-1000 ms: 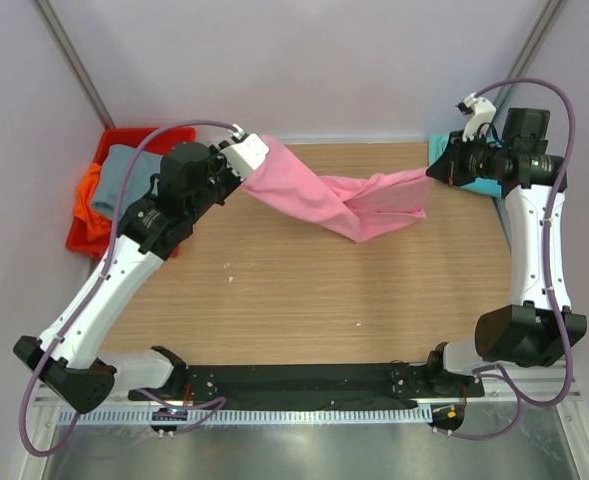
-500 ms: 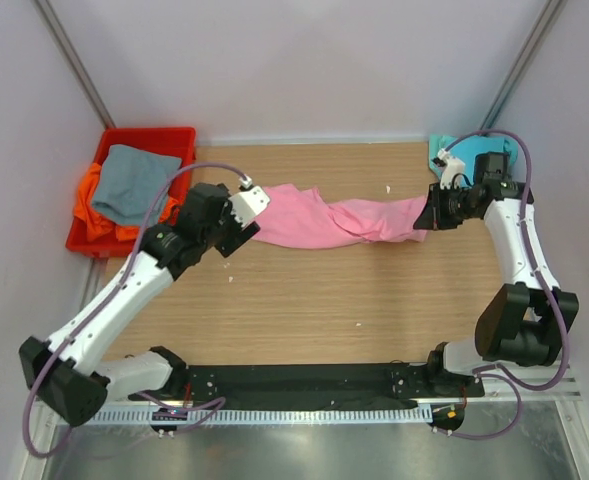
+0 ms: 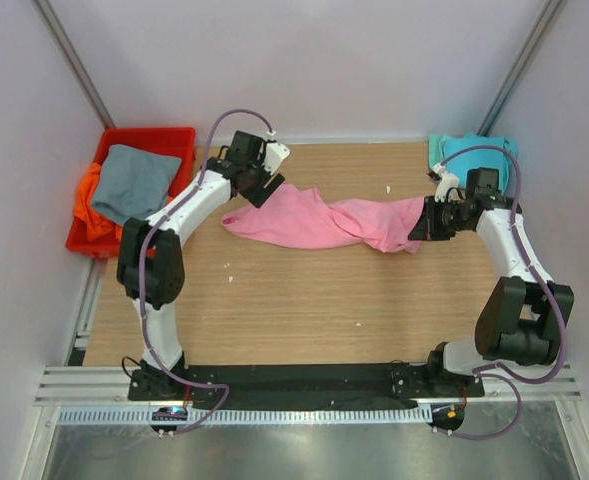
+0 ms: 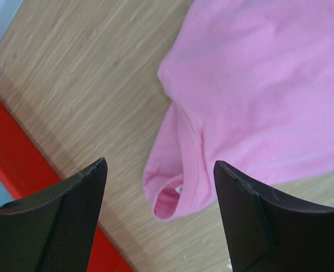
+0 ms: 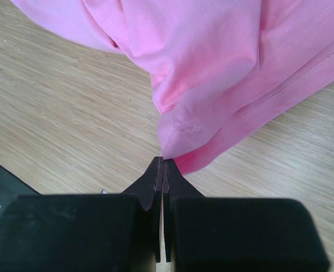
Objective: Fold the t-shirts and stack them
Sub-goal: Flatten the tshirt out
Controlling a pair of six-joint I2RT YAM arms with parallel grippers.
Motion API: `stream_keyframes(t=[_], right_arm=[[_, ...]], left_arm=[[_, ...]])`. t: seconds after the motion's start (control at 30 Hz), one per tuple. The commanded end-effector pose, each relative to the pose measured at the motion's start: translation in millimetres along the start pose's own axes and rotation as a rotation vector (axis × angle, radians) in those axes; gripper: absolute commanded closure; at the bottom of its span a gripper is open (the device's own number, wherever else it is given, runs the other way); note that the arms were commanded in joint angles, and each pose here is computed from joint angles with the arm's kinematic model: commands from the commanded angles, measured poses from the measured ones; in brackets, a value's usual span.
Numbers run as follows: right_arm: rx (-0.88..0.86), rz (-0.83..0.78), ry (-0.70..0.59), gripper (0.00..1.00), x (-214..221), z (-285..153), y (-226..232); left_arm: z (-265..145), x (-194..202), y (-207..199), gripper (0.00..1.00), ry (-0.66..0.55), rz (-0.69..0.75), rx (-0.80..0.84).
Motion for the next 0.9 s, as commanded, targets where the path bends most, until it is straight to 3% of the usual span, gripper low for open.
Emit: stream_keyframes(t=[0.0,0.13,0.3,0.53,0.87], right_arm=[[0.008,-0.024,-0.059,0.99,-9.7,-0.5,-2.3],[0.002,-0.017,-0.06,0.99,-8.2,2.8,-3.2],[0.008,-0.019,-0.062,0.99,-8.8,4.1,-5.0],[0.004,-0.017,-0.061,0.99,-9.8,5.5,-6.1],[0.005,-0.014,-0.052,0.99,-7.2,8.6,-8.1]], left_arm=[[10.6,-29.5,7.6,0.23,-0.076,-0.033,0.011],[32.5,-34.2,26.2,0.21,-0.085,-0.122,0.08],[55.7,-38.0,43.1,0.27,-0.055,-0.254,0.156],[86.5,-17.5,35.6,0.33,0.018,-0.322,0.257],[96.2,0.3,19.0,0.4,0.08,-0.368,0.362]])
Point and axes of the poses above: each gripper's point midway between its finger pads, its own z axis out along the fingers, its own y axis along the line the jaws close on, x = y × z, the point moved 7 cm from there along -z, back along the fingers, and after that the axes turned 11 degrees about -z, right-handed, at the moved point
